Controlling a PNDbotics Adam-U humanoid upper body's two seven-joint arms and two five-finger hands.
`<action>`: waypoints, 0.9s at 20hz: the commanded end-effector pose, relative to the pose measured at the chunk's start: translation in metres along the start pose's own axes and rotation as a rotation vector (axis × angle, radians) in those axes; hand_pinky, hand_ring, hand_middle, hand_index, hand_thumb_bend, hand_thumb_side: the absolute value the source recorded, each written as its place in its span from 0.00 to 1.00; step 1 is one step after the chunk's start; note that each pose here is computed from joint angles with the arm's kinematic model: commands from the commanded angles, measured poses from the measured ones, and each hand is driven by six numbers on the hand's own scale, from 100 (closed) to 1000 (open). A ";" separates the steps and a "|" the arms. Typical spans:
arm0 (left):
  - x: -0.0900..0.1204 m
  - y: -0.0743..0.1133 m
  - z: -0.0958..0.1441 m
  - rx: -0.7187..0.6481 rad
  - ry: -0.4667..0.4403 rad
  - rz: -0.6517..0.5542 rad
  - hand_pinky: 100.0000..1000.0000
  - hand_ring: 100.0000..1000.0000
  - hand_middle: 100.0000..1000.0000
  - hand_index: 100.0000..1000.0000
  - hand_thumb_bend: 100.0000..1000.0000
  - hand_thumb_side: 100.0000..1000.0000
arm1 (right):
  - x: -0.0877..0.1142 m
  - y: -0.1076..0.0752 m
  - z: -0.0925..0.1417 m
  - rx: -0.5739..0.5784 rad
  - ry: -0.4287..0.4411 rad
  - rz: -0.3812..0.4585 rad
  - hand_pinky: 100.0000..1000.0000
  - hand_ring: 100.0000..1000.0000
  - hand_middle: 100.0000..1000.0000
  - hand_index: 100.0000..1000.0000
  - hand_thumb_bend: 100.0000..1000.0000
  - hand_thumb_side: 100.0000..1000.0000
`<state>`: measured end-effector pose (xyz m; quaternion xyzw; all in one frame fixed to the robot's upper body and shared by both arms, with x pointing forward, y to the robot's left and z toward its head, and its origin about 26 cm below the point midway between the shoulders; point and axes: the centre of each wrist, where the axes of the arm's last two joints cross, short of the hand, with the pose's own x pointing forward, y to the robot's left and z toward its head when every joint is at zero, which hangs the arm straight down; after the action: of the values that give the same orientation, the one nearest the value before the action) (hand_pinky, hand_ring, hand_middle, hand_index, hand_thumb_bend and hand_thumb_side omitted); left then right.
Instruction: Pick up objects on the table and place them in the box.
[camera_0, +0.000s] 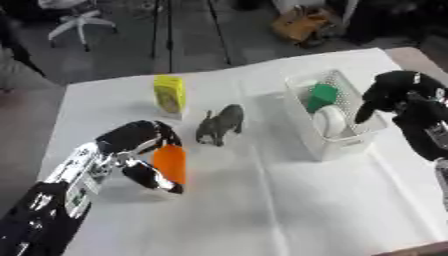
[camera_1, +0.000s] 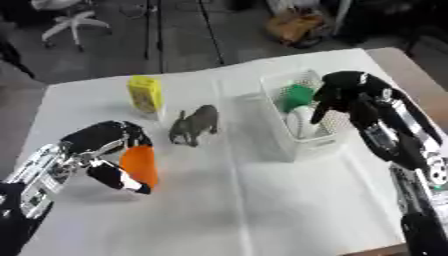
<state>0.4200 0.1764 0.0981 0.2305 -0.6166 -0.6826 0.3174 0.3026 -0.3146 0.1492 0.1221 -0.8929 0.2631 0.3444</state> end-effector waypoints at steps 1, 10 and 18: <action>-0.002 0.009 0.000 0.016 0.004 -0.021 0.50 0.51 0.56 0.73 0.88 0.46 | 0.008 -0.003 -0.005 0.019 -0.025 0.018 0.45 0.47 0.59 0.81 0.22 0.58; -0.003 0.004 -0.001 -0.012 0.010 -0.021 0.39 0.40 0.46 0.67 0.76 0.43 | 0.007 -0.003 -0.005 0.020 -0.024 0.018 0.46 0.47 0.59 0.81 0.22 0.58; -0.004 0.006 -0.001 0.120 0.045 0.046 0.22 0.23 0.30 0.44 0.35 0.54 | 0.007 -0.003 -0.005 0.020 -0.025 0.018 0.46 0.47 0.59 0.81 0.22 0.58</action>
<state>0.4215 0.1769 0.0935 0.2409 -0.6387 -0.6487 0.3364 0.3026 -0.3146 0.1492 0.1225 -0.8926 0.2643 0.3441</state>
